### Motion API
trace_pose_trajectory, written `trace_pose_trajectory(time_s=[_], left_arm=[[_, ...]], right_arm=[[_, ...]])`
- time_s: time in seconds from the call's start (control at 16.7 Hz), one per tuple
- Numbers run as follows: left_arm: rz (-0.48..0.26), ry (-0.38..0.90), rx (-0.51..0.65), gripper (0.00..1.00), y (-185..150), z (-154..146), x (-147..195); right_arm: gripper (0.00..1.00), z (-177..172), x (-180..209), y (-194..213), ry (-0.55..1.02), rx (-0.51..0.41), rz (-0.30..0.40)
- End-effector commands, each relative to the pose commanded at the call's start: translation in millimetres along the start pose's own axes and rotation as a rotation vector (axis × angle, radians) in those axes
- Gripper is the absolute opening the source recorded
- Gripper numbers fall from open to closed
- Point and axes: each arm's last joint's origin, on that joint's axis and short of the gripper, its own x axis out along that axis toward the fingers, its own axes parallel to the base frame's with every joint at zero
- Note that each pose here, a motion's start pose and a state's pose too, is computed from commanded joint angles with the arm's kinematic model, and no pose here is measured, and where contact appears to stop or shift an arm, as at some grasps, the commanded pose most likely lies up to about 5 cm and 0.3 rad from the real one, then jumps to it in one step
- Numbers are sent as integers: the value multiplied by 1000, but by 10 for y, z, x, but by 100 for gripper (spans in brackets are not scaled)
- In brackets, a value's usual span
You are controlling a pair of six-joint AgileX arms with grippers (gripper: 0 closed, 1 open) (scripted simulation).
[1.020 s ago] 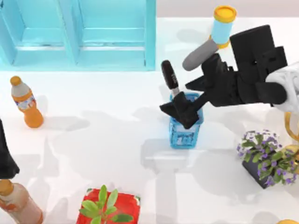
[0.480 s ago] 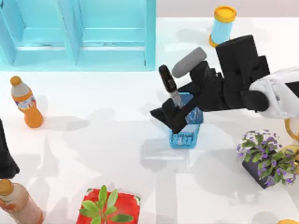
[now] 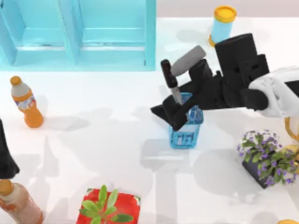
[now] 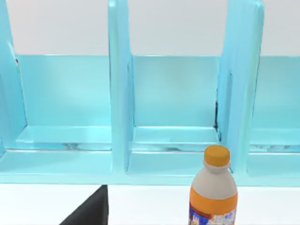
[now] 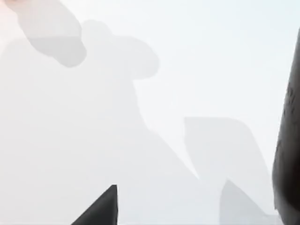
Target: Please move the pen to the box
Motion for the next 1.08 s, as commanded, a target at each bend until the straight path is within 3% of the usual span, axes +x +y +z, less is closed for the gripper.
trace_pose_trajectory(time_s=[0.24, 0.3, 0.72, 1.08], left_arm=[[0, 0, 0, 100, 0, 0, 0], [0, 0, 0, 100, 0, 0, 0], [0, 0, 0, 100, 0, 0, 0], [0, 0, 0, 100, 0, 0, 0]], right_arm=[[2, 0, 0, 0, 0, 0, 0], [0, 0, 0, 0, 0, 0, 0], [0, 0, 0, 0, 0, 0, 0], [0, 228, -243, -204, -22, -28, -41]])
